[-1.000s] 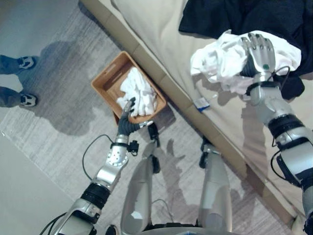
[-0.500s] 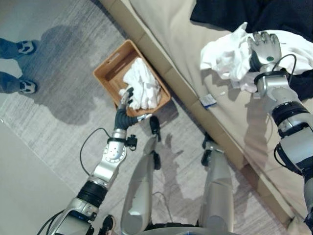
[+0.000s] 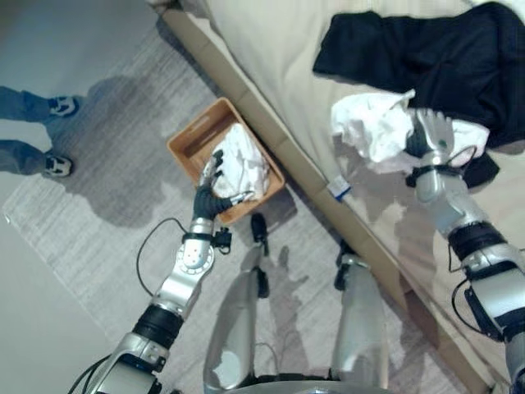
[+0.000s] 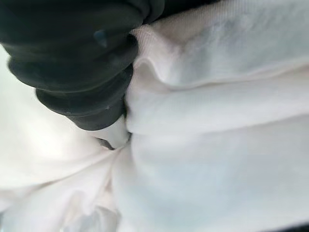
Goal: Pick up clothes into the bucket
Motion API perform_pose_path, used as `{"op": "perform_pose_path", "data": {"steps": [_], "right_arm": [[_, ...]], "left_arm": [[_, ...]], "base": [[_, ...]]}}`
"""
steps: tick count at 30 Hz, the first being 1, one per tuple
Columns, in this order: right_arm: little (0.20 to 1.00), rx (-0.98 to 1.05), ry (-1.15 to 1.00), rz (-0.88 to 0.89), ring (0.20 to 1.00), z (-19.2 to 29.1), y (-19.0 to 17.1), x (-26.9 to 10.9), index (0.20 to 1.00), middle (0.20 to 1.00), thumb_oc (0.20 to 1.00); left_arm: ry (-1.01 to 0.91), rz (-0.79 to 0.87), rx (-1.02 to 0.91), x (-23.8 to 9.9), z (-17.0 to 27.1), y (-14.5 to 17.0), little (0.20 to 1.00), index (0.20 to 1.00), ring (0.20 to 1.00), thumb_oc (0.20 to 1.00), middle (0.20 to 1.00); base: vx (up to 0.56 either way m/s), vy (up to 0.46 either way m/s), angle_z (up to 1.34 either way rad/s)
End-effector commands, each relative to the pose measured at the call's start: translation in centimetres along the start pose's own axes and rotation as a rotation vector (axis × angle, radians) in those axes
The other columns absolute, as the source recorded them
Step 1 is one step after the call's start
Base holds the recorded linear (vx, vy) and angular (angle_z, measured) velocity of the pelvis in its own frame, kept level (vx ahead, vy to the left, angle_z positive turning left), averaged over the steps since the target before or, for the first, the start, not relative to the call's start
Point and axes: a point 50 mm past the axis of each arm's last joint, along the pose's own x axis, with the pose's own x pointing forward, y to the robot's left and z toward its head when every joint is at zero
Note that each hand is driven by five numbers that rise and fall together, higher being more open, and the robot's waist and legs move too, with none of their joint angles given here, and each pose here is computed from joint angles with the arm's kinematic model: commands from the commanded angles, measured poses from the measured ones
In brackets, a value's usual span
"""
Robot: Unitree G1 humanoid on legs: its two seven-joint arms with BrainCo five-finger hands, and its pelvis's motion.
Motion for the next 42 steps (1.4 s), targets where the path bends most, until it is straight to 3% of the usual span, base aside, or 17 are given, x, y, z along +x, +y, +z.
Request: {"op": "perform_pose_path", "data": {"steps": [1, 9, 10, 14, 19, 22, 26, 34, 39, 40, 42], "right_arm": [[0.2, 0.285, -0.025, -0.122, 0.2, 0.9, -1.2, -0.7, 0.2, 0.2, 0.2], [0.2, 0.742, 0.029, -0.112, 0.2, 0.2, -0.5, -3.8, 0.2, 0.2, 0.2], [0.2, 0.867, -0.009, -0.061, 0.2, 1.1, -0.3, -4.3, 0.2, 0.2, 0.2], [0.2, 1.035, -0.105, 0.081, 0.2, 2.6, 0.1, -5.5, 0.2, 0.2, 0.2], [0.2, 1.112, -0.173, 0.241, 0.2, 4.2, 1.1, -6.8, 0.2, 0.2, 0.2], [0.2, 1.056, -0.149, 0.342, 0.2, 4.4, 3.0, -7.8, 0.2, 0.2, 0.2], [0.2, 1.041, -0.096, 0.395, 0.2, 4.5, 5.0, -8.6, 0.2, 0.2, 0.2], [0.2, 0.865, -0.178, 0.585, 0.2, 6.8, 7.8, -10.5, 0.2, 0.2, 0.2], [0.2, 0.751, -0.26, 0.646, 0.2, 7.6, 8.2, -11.0, 0.2, 0.2, 0.2], [0.2, 0.679, -0.298, 0.669, 0.2, 7.8, 8.3, -11.2, 0.2, 0.2, 0.2], [0.2, 0.626, -0.335, 0.671, 0.2, 8.1, 8.2, -11.2, 0.2, 0.2, 0.2]], "left_arm": [[-0.015, 0.034, 0.084, -0.5, -0.5, 1.4, 1.0, 1.0, 1.0, 1.0, 1.0], [0.045, -0.018, 0.11, -1.7, -1.8, 2.2, 1.0, 1.0, 1.0, 1.0, 1.0], [0.056, -0.063, 0.09, -1.8, -1.9, 2.2, 1.0, 1.0, 1.0, 1.0, 1.0], [0.038, -0.172, 0.037, -1.8, -1.2, 1.7, 1.0, 1.0, 1.0, 1.0, 1.0], [0.036, -0.292, -0.106, -1.8, -0.6, 0.7, 1.0, 1.0, 1.0, 1.0, 1.0], [0.085, -0.39, -0.316, -2.4, -1.0, -1.0, 1.0, 1.0, 1.0, 1.0, 1.0], [0.068, -0.454, -0.371, -2.6, -0.4, -2.3, 1.0, 1.0, 1.0, 1.0, 1.0], [-0.008, -0.557, -0.256, -2.0, 1.1, -5.1, 1.0, 1.0, 1.0, 1.0, 1.0], [-0.119, -0.602, -0.075, -1.4, 2.7, -5.8, 1.0, 1.0, 1.0, 1.0, 1.0], [-0.187, -0.571, 0.059, -0.9, 3.5, -5.7, 1.0, 1.0, 1.0, 1.0, 1.0], [-0.223, -0.522, 0.134, -0.7, 3.9, -5.6, 1.0, 1.0, 1.0, 1.0, 1.0]], "base": [[0.1, 0.009, 0.1], [0.13, 0.01, -0.03], [0.14, 0.031, -0.02], [0.13, 0.024, -0.04], [0.13, 0.0, -0.03], [0.15, -0.014, -0.02], [0.09, -0.009, -0.04], [0.06, -0.013, -0.07], [0.04, -0.005, -0.04], [0.0, 0.0, 0.0], [0.02, -0.007, -0.01]]}}
